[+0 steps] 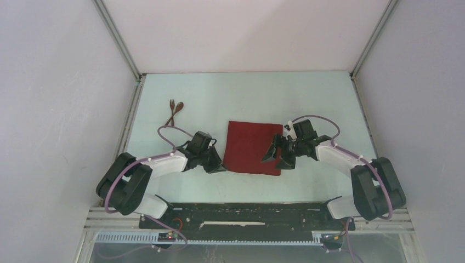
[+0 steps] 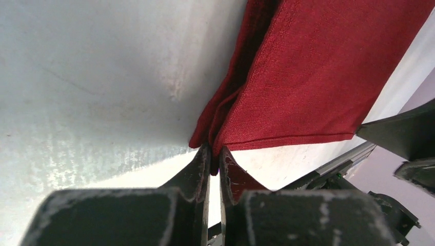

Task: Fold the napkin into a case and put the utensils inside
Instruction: Smooth out the square-folded napkin at the center of the board.

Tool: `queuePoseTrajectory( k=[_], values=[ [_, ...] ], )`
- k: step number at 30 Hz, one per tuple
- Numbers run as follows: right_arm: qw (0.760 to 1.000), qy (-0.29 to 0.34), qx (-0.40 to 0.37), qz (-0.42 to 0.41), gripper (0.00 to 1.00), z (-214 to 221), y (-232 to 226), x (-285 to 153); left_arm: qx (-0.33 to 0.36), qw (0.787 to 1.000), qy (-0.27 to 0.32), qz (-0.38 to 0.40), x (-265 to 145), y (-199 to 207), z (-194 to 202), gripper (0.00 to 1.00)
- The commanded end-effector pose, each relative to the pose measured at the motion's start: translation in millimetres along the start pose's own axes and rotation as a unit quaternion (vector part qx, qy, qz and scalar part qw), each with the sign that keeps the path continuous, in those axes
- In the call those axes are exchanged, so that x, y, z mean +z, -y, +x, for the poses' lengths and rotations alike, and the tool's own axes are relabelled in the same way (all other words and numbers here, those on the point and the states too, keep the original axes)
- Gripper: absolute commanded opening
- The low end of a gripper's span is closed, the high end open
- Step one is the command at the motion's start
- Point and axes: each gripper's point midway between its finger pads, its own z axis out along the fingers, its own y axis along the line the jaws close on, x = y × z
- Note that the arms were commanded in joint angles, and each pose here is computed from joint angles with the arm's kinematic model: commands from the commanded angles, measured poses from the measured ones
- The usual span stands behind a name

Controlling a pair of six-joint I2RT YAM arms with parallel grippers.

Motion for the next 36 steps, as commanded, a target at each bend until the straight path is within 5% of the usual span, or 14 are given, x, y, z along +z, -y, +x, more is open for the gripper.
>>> queuePoseTrajectory(
  k=[1, 10, 17, 21, 27, 30, 36],
  values=[
    [0.998, -0.019, 0.013, -0.058, 0.87, 2.0, -9.4, 5.9, 0.01, 1.0, 0.013, -0.011, 3.3, -10.6, -6.3, 0.09],
    [0.998, -0.023, 0.034, -0.047, 0.87, 3.6, 15.7, 21.5, 0.019, 1.0, 0.008, -0.019, 7.0, -13.2, -7.9, 0.12],
    [0.997, -0.028, 0.041, -0.05, 0.87, 4.6, 19.5, 29.3, 0.07, 0.996, 0.06, -0.015, -30.7, 6.7, -26.8, 0.43],
    [0.998, -0.026, 0.043, -0.047, 0.87, 4.2, 21.0, 29.3, 0.09, 0.993, 0.061, 0.037, -51.2, 32.8, -24.1, 0.49],
    [0.998, -0.026, 0.046, -0.047, 0.86, 4.6, 21.8, 30.5, 0.086, 0.983, -0.04, 0.159, -36.4, 80.7, 3.5, 0.21],
    [0.997, -0.025, 0.045, -0.053, 0.86, 4.8, 17.3, 27.8, 0.066, 0.99, -0.048, 0.112, -10.5, 54.6, -0.9, 0.1],
    [0.996, -0.006, 0.005, -0.091, 0.9, 1.9, -24.3, 2.9, 0.026, 0.998, -0.055, 0.036, 24.7, -8.0, 0.0, 0.03]
  ],
)
